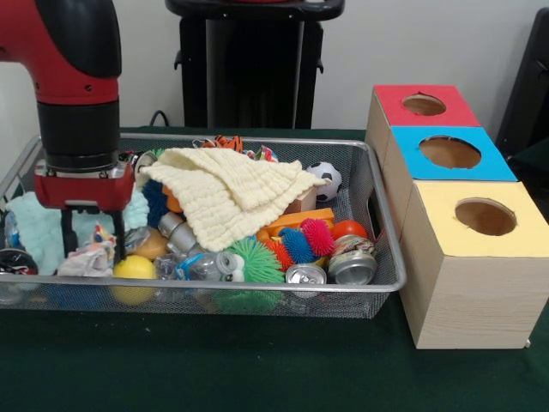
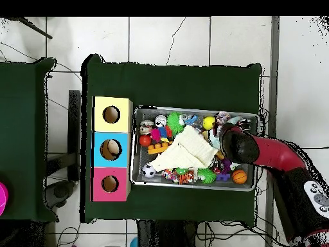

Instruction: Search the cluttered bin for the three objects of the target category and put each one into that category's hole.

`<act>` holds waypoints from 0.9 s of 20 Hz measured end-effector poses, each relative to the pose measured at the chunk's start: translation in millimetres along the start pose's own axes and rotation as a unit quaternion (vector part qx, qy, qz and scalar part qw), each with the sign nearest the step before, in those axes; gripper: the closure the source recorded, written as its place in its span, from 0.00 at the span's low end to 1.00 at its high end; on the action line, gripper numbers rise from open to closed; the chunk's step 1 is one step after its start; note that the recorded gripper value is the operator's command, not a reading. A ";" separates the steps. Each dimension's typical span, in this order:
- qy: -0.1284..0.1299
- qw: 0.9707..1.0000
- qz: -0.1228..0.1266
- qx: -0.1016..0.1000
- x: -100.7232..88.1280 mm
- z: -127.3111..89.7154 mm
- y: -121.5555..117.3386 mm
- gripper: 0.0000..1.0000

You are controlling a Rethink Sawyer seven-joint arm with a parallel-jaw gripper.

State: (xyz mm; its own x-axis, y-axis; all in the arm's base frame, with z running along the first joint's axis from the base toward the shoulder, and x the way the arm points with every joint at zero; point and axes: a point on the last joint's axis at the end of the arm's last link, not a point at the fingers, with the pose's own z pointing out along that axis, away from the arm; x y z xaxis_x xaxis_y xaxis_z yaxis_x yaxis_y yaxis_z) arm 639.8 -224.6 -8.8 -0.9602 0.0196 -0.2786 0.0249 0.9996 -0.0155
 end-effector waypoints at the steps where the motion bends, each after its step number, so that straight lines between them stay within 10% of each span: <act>1: -0.002 1.000 0.002 0.000 -1.5 -1.5 -2.1 0.00; 11: -0.013 1.000 0.009 -0.001 -11.8 -11.5 -12.1 0.00; 12: -0.013 1.000 0.009 -0.001 -12.0 -11.5 -11.7 1.00; 18: -0.015 1.000 0.006 -0.003 -13.9 -11.6 -8.1 1.00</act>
State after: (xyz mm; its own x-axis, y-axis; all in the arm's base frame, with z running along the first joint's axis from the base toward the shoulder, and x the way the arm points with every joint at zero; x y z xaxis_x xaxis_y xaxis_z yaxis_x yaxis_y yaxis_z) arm 649.8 -232.6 6.3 -0.9512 0.0309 -0.3069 0.0346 0.9994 -0.0065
